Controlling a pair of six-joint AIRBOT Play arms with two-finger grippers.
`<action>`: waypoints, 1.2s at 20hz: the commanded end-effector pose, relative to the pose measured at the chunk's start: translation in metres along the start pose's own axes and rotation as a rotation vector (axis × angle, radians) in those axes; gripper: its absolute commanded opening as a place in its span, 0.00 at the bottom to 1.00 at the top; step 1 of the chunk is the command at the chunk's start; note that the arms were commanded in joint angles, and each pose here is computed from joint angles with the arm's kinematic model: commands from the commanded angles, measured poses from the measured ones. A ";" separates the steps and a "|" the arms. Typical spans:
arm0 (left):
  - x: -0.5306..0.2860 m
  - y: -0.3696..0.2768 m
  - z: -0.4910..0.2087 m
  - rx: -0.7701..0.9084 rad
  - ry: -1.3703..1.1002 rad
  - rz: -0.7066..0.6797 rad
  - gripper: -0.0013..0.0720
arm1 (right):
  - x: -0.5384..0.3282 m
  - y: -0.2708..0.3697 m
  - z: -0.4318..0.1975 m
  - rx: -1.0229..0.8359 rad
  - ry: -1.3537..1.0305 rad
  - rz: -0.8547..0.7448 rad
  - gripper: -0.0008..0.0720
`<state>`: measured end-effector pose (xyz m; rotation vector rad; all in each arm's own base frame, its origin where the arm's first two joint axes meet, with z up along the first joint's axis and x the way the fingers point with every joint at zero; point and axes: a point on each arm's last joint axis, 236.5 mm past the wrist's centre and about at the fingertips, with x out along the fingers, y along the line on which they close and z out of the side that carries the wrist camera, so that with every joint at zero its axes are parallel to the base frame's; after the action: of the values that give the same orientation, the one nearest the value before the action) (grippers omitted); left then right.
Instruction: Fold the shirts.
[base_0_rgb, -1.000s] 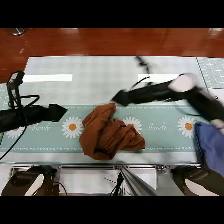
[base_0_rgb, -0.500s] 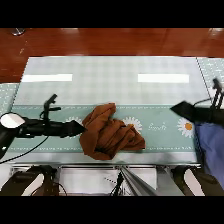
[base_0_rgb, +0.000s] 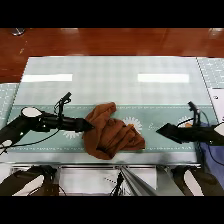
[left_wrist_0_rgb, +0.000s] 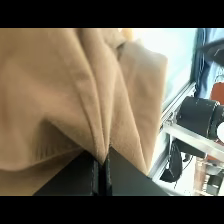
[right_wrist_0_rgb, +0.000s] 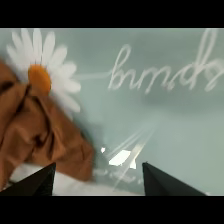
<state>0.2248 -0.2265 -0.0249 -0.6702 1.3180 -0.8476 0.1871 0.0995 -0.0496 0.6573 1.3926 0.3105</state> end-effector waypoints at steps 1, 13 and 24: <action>-0.003 -0.010 0.021 0.061 -0.034 -0.008 0.05 | 0.017 0.007 -0.039 -0.027 0.136 0.004 0.86; -0.005 -0.012 0.025 0.067 -0.042 -0.008 0.05 | 0.067 0.036 -0.021 -0.035 0.157 0.093 0.86; -0.005 -0.012 0.025 0.067 -0.044 -0.007 0.05 | 0.082 0.038 -0.035 0.016 0.265 0.150 0.84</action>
<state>0.2474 -0.2303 -0.0089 -0.6376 1.2434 -0.8741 0.1756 0.1832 -0.0918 0.7519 1.5879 0.5107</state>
